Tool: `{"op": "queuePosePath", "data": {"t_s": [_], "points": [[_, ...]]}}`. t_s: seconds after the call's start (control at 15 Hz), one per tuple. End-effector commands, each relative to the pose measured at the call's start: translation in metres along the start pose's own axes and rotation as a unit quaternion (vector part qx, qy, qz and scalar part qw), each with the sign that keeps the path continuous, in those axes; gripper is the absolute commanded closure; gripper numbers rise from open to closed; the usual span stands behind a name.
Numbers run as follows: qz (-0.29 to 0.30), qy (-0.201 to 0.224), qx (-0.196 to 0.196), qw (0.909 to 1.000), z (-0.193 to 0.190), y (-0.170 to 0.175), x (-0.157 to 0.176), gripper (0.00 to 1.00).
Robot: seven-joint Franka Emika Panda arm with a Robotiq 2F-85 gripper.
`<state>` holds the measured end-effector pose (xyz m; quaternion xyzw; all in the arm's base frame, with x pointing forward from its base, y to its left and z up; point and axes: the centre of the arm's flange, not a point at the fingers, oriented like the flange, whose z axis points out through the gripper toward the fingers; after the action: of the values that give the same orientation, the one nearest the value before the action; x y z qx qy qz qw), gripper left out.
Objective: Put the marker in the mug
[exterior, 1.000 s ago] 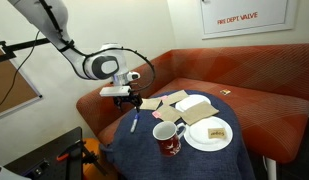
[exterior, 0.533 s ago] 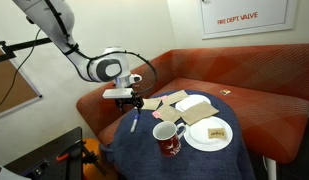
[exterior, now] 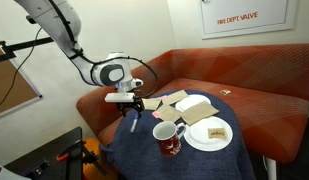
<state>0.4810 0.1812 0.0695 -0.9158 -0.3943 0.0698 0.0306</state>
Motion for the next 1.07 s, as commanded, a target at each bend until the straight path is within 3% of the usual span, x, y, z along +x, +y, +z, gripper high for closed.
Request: {"op": "queuePosePath", "data": {"t_s": [0.0, 0.2, 0.47, 0.53, 0.67, 0.73, 0.8, 1.0], "points": [[-0.014, 0.007, -0.006, 0.9999, 0.010, 0.005, 0.008, 0.00], [-0.019, 0.004, -0.006, 0.9998, 0.016, 0.006, 0.012, 0.00], [-0.020, 0.002, -0.004, 0.9998, 0.023, 0.008, 0.016, 0.14], [-0.019, 0.001, -0.003, 0.9998, 0.025, 0.009, 0.016, 0.22], [-0.019, 0.000, -0.001, 0.9998, 0.027, 0.010, 0.018, 0.21], [-0.018, 0.000, -0.001, 0.9998, 0.028, 0.010, 0.018, 0.27], [-0.018, 0.000, 0.000, 0.9998, 0.029, 0.010, 0.019, 0.24], [-0.017, 0.000, 0.002, 0.9999, 0.031, 0.011, 0.019, 0.37]]}}
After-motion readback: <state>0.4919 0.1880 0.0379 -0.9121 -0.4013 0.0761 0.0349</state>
